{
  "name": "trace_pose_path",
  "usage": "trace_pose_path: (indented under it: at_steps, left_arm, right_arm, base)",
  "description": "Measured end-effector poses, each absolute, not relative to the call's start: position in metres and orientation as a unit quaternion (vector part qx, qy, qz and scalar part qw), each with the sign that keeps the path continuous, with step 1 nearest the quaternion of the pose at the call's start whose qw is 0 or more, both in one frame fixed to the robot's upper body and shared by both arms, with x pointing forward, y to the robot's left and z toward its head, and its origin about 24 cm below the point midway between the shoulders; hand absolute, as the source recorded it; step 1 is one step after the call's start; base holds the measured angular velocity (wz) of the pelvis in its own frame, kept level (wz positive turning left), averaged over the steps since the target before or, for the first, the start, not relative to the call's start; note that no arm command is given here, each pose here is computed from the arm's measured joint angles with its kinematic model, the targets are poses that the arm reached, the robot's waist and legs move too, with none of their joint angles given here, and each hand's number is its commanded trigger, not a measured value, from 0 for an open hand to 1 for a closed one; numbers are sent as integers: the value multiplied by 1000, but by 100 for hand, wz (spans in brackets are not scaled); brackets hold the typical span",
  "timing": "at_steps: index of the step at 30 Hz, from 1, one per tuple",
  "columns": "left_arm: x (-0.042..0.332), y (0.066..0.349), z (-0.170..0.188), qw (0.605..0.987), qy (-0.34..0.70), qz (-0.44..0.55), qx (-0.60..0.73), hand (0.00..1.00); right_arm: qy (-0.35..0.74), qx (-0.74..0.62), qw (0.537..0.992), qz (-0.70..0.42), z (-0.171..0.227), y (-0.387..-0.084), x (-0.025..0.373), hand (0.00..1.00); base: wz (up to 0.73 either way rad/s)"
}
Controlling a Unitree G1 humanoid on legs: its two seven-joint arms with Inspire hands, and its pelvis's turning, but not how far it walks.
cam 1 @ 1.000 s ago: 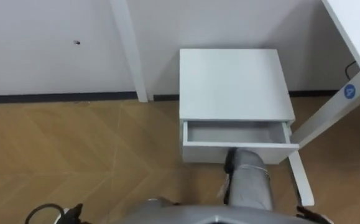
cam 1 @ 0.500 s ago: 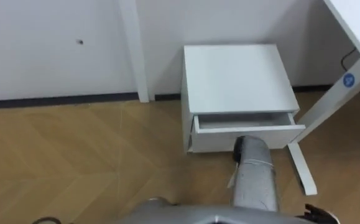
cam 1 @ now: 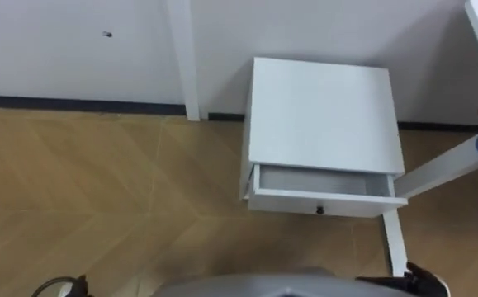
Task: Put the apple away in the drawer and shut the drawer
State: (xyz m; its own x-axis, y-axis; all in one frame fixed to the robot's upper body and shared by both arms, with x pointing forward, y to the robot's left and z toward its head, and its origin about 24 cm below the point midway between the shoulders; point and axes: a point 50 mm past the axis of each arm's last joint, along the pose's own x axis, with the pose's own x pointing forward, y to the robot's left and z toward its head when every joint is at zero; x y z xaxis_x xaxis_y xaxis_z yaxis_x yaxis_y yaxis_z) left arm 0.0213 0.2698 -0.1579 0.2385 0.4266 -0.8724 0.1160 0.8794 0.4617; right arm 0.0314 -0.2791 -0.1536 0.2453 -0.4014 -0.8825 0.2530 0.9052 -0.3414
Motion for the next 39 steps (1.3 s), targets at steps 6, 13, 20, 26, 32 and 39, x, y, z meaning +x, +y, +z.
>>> trace_pose_path:
  at_steps: [6,13,20,26,32,39]
  left_arm:
    - [72,253,-155,804,546,71,223,0]
    - [43,251,-162,772,598,62,206,0]
    - [56,250,-161,785,586,61,192,0]
    - [38,250,-164,770,609,57,184,0]
    - [33,249,-165,765,615,56,182,0]
    - [30,249,-165,762,619,55,181,0]
  right_arm:
    - [602,-50,772,-199,-161,-265,16,0]
    - [621,-70,765,-155,-163,-261,12,0]
    - [648,-68,752,-104,-166,-257,8,0]
    - [664,-63,740,-84,-167,-255,1,0]
    - [669,-77,737,-64,-167,-254,3,0]
    - [671,-82,735,-57,-167,-254,3,0]
  base:
    - [64]
    - [-28]
    - [-23]
    - [-11]
    - [-4]
    - [-6]
